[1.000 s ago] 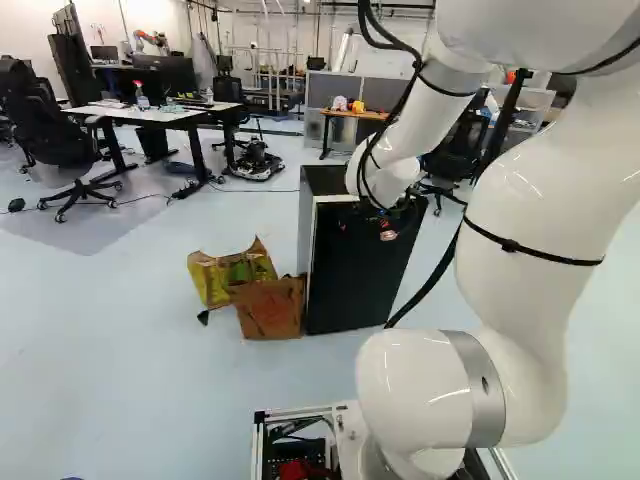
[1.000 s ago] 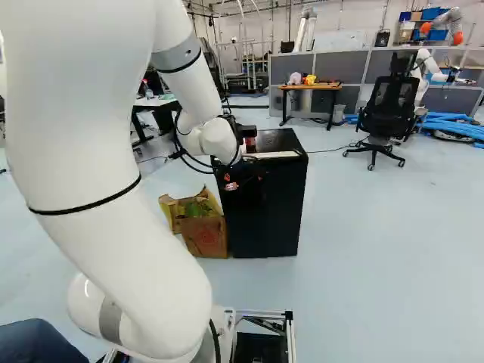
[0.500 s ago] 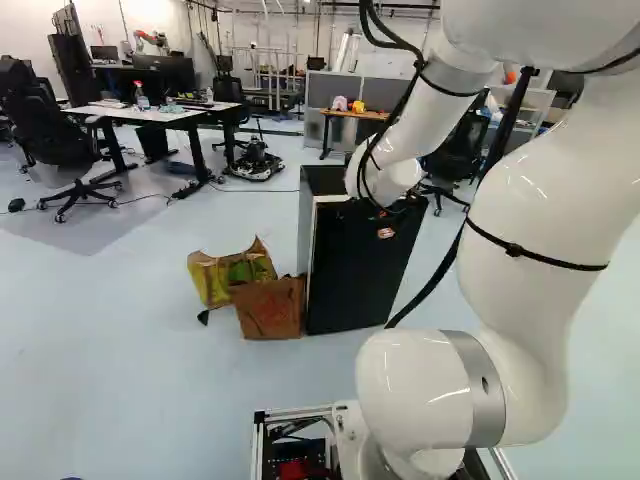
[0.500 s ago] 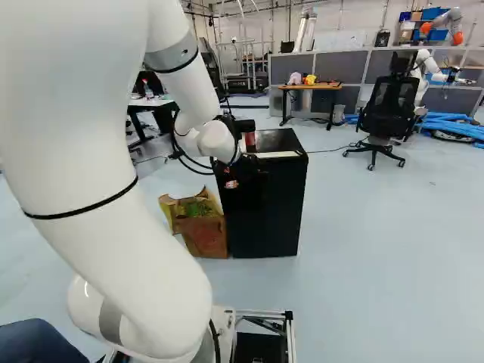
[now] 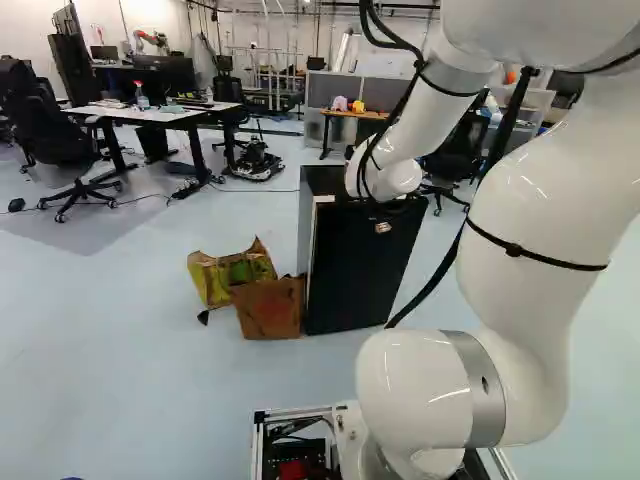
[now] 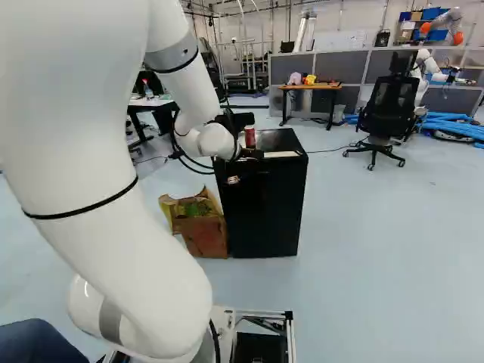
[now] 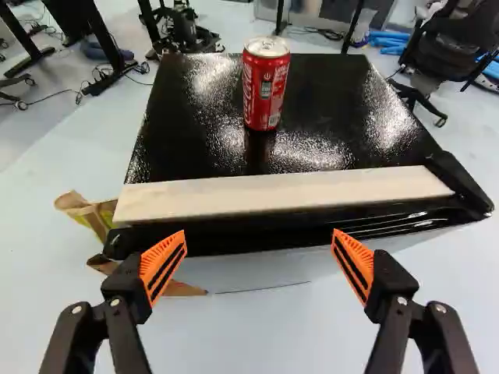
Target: Grab a drink from the fridge
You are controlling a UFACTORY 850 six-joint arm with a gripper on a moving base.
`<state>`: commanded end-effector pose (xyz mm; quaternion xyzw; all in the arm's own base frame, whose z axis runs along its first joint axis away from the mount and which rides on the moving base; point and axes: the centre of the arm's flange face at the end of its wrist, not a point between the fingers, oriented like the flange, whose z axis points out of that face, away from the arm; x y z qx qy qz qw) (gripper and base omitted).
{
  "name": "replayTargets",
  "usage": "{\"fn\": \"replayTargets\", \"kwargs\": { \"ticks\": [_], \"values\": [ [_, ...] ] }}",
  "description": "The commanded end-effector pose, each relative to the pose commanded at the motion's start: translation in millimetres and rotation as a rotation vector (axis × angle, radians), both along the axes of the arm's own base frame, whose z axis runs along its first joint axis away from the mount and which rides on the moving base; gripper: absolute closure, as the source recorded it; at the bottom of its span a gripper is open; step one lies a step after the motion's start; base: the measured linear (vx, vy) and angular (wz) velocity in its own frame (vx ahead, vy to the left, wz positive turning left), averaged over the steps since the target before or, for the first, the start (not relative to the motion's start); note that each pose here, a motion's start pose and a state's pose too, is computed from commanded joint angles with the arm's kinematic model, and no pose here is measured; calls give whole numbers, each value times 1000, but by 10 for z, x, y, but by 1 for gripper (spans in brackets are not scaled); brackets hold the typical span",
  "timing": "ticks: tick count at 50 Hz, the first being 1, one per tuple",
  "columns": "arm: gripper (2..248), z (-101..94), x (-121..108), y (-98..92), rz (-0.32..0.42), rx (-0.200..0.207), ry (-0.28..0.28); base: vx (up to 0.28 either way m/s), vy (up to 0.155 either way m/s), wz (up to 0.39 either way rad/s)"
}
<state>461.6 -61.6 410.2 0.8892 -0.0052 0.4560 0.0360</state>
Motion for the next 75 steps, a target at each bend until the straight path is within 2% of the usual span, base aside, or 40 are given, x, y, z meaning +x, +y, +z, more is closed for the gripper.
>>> {"fn": "replayTargets", "kwargs": {
  "ticks": [43,75],
  "values": [
    [3,170,450,-86,6,-12,-247,0,0,0],
    [3,-54,844,-132,14,-12,-349,0,0,0]
  ]
}}
